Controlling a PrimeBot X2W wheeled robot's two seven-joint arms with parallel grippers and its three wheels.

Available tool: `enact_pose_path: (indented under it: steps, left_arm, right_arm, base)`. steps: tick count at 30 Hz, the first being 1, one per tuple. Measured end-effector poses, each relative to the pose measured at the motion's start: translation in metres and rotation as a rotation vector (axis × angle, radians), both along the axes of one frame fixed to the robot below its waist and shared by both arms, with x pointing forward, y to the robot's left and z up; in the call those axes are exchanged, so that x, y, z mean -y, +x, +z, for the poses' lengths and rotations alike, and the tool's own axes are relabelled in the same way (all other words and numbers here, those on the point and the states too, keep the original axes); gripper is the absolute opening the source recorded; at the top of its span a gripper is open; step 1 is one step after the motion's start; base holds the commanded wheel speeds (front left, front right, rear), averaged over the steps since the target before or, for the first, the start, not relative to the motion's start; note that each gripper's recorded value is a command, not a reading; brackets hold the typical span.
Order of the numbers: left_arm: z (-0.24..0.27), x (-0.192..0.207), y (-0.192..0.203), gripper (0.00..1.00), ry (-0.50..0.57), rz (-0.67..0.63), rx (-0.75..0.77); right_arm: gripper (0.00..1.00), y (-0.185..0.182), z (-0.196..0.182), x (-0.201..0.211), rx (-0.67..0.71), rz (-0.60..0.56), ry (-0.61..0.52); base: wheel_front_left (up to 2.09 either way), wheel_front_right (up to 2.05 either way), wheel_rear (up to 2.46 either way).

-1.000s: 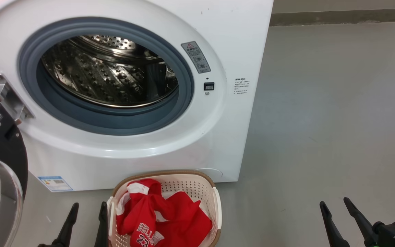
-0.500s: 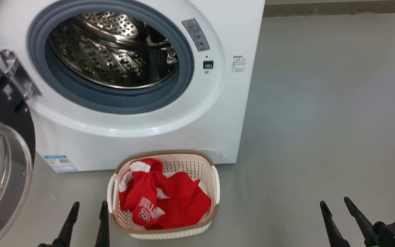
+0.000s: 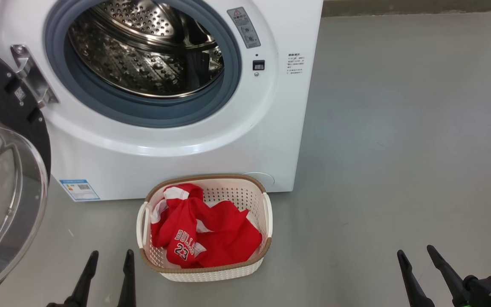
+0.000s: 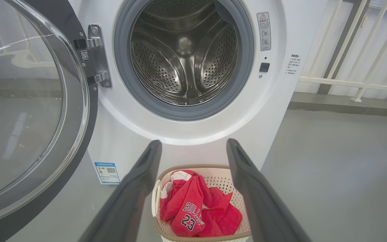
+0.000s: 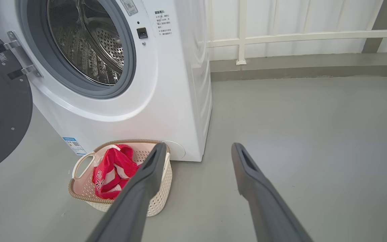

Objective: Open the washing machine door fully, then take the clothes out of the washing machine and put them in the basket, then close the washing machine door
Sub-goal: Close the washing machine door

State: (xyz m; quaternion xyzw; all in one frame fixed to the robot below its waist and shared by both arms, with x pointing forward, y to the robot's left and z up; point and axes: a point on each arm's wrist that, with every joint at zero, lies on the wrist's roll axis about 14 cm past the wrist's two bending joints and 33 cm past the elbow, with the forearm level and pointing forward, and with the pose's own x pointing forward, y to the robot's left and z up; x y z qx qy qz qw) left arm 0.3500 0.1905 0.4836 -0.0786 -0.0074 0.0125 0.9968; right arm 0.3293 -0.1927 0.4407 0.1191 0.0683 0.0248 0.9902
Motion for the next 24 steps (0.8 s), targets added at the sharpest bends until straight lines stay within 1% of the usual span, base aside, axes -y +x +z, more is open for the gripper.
enact_pose_path:
  steps: [9, 14, 19, 24]
  left_arm:
    - [0.002, -0.002, -0.002, 1.00, -0.007, 0.008, 0.007]
    - [0.001, -0.009, -0.007, 1.00, -0.014, 0.035, 0.002]
    - [-0.005, -0.023, -0.016, 1.00, -0.023, 0.093, -0.016]
    - [-0.014, -0.040, -0.035, 1.00, -0.028, 0.171, -0.047]
  right_arm:
    - [1.00, 0.001, 0.002, -0.004, 0.007, 0.014, 0.001]
    - [1.00, 0.004, 0.002, -0.012, 0.006, 0.041, 0.003]
    - [1.00, 0.009, -0.001, -0.029, -0.002, 0.103, -0.003]
    - [1.00, 0.015, -0.003, -0.052, -0.009, 0.188, -0.009]
  base:
    - [0.00, 0.00, 0.00]
    - [0.00, 0.00, 0.00]
    - [0.00, 0.00, 0.00]
    - [0.00, 0.00, 0.00]
